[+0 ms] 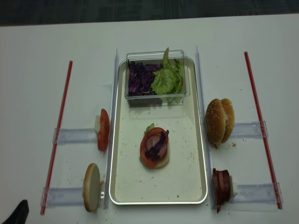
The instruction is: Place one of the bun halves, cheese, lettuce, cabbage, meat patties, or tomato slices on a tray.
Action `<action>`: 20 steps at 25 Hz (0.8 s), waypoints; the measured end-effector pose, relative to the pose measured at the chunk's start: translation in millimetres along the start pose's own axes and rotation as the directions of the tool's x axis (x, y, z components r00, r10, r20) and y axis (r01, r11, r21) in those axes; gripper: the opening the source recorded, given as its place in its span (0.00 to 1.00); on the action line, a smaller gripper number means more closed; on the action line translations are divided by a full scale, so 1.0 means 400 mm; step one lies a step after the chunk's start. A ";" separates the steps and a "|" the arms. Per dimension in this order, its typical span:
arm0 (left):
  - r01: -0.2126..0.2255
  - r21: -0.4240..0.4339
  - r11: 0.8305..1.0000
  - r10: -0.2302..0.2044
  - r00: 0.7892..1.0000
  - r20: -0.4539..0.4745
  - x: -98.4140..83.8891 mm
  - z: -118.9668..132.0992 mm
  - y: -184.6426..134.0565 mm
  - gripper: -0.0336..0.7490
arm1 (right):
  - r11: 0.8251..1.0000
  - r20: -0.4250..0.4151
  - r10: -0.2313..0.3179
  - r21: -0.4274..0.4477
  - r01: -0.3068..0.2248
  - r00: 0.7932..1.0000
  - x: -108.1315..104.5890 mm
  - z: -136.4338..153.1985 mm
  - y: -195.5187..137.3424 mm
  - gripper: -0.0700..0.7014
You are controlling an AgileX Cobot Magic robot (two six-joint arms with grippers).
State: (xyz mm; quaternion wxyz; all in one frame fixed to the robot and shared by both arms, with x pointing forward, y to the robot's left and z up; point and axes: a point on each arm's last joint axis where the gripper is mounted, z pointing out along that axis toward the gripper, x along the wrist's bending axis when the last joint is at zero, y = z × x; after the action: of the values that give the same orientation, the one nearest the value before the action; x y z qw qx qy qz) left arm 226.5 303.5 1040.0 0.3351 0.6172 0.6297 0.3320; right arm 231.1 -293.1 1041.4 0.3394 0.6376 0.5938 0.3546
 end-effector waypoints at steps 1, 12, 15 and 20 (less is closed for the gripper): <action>0.000 0.000 1.000 0.000 1.000 0.000 0.000 0.000 0.000 0.82 | 1.000 0.000 0.000 0.000 0.000 1.000 0.000 0.000 0.000 0.96; 0.000 0.000 1.000 0.000 1.000 0.000 0.000 0.000 0.000 0.82 | 1.000 0.000 0.000 0.000 0.000 1.000 0.000 0.000 0.000 0.96; 0.000 0.000 1.000 0.000 1.000 0.000 0.000 0.000 0.000 0.82 | 1.000 0.000 0.000 0.000 0.000 1.000 0.000 0.000 0.000 0.96; 0.000 0.000 1.000 0.000 1.000 0.000 0.000 0.000 0.000 0.82 | 1.000 0.000 0.000 0.000 0.000 1.000 0.000 0.000 0.000 0.96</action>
State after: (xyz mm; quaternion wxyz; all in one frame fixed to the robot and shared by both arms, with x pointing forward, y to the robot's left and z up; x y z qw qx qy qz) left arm 226.5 303.5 1040.0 0.3351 0.6172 0.6297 0.3320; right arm 231.1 -293.2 1041.4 0.3394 0.6376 0.5938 0.3545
